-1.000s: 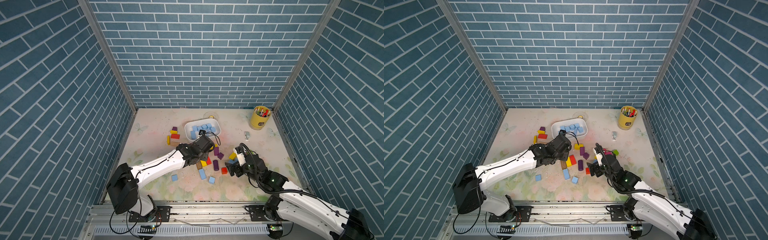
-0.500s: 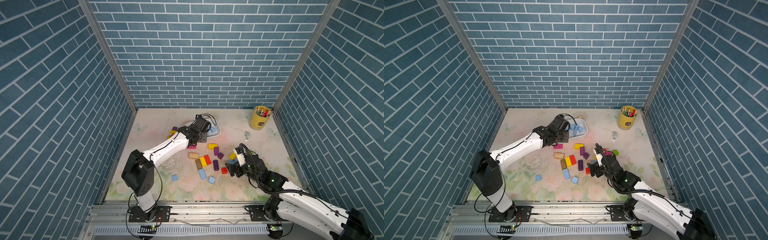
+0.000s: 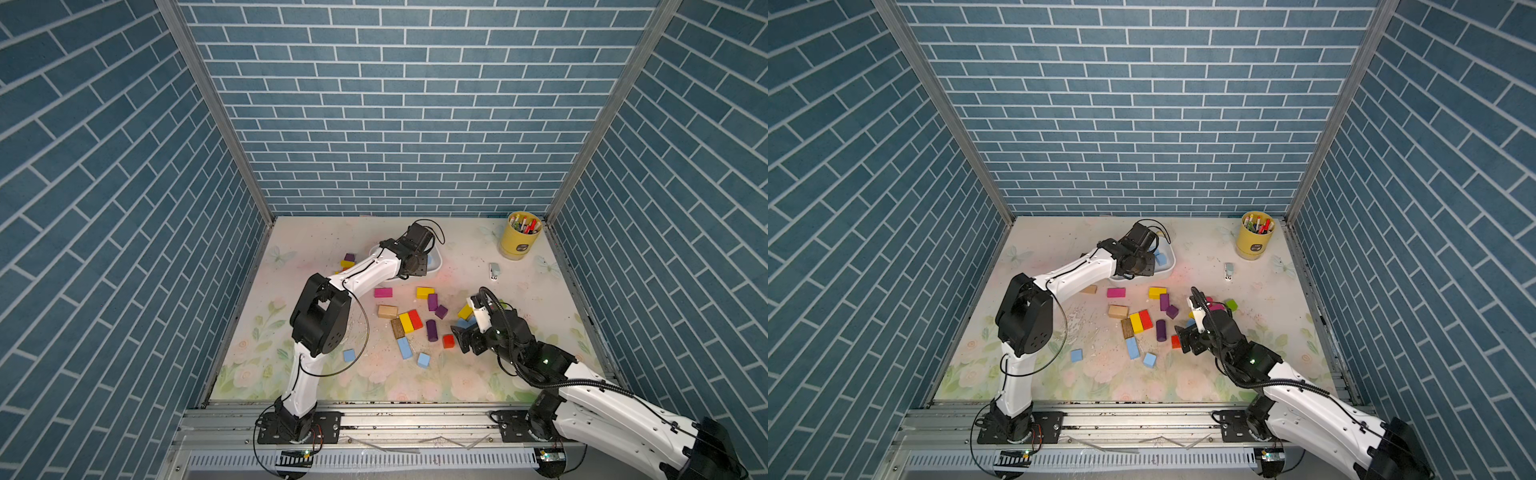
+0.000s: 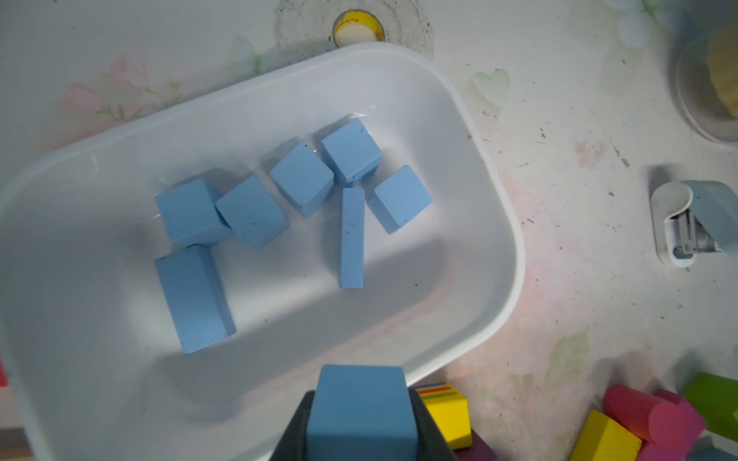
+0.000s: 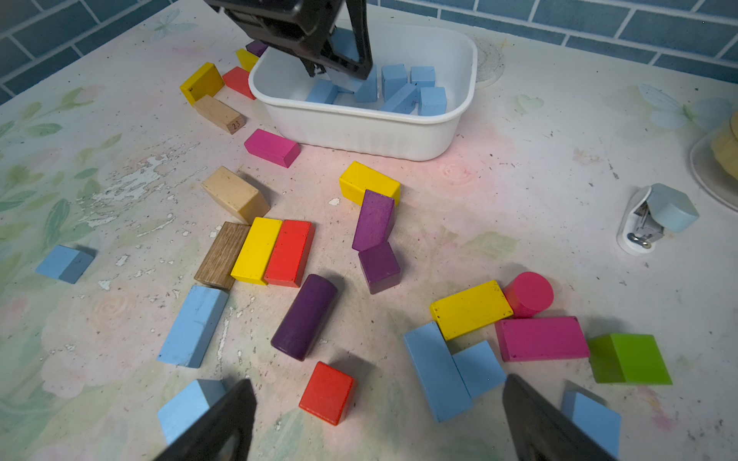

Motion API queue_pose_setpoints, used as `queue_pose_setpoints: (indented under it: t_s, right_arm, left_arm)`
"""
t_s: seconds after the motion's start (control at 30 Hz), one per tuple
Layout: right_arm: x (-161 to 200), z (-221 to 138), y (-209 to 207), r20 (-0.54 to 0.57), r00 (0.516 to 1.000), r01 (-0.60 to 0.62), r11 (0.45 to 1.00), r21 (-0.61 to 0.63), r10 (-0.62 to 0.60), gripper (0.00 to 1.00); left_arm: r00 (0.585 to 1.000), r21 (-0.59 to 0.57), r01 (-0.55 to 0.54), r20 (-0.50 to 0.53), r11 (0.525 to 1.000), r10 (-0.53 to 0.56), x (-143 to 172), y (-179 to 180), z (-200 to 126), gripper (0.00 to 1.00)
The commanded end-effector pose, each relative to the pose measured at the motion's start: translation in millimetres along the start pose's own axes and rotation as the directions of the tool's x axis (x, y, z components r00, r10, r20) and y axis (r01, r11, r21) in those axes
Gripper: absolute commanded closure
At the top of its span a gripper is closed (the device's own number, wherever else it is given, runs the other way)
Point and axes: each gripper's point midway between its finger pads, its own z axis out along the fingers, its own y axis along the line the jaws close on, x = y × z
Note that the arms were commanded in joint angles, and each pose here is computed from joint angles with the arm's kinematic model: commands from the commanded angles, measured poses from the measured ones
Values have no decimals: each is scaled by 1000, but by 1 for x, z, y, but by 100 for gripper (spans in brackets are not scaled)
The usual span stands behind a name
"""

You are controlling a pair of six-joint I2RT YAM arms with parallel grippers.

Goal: Pick out the blue building blocks
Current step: Place the building block in the storage box.

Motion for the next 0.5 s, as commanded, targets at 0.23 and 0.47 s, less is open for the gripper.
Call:
queue_pose_setpoints:
  t_s: [0.23,0.47]
  right_arm:
    - [1,-8,-6,0,1000,-27,999,26,27,4]
    - [2,-10,-7,-1,999,-32,999,27,32,4]
  left_arm:
    - [997,22,5,-79,1000,-3,-1,-11,41,75]
    - [995,31,7,-104,1000,-3,1,-16,56,67]
